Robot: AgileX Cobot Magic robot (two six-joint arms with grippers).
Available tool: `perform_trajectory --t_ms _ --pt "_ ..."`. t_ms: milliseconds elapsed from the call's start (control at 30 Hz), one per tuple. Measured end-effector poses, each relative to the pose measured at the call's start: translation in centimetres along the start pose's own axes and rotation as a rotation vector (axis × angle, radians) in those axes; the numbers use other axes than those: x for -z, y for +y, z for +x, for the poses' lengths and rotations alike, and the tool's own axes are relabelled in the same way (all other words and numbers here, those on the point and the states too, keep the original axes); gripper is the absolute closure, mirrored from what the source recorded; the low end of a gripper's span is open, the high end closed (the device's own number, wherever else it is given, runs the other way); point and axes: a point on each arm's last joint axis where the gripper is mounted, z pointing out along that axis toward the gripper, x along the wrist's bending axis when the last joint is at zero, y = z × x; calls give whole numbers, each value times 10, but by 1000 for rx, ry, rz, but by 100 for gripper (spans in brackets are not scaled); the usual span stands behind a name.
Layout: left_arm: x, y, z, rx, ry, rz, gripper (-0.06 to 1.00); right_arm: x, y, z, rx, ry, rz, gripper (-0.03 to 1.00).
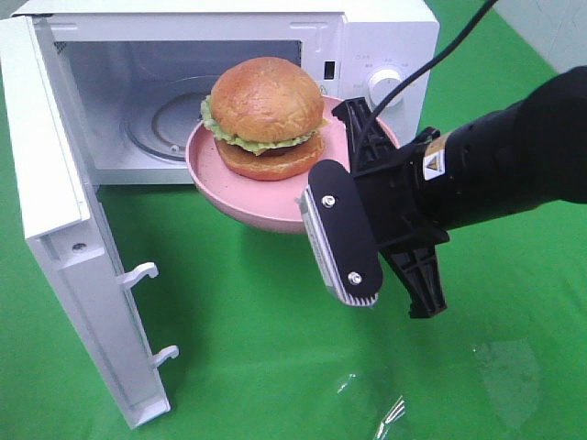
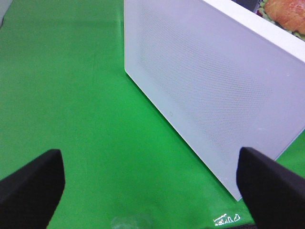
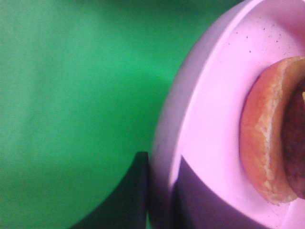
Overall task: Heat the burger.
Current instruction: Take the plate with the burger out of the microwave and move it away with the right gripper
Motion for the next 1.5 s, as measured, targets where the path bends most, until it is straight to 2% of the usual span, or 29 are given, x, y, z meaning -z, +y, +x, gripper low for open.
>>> perform_trajectory --t_ms 333,700,1000,1333,1400,1467,1500 --pt "0 0 0 0 0 0 5 33 -3 21 -29 -28 -5 87" --pt "0 0 0 0 0 0 5 65 -8 43 -36 -11 15 87" --pt "0 0 0 0 0 0 5 92 -15 58 -86 -10 70 87" --pt "0 0 0 0 0 0 5 112 -28 69 -233 -5 199 87" --pt "0 0 0 0 0 0 5 113 -31 70 -284 -4 234 87" --pt "0 0 0 0 0 0 5 115 -37 73 -394 -4 306 87" --pt "0 0 0 0 0 0 5 115 -37 73 -394 -4 306 87"
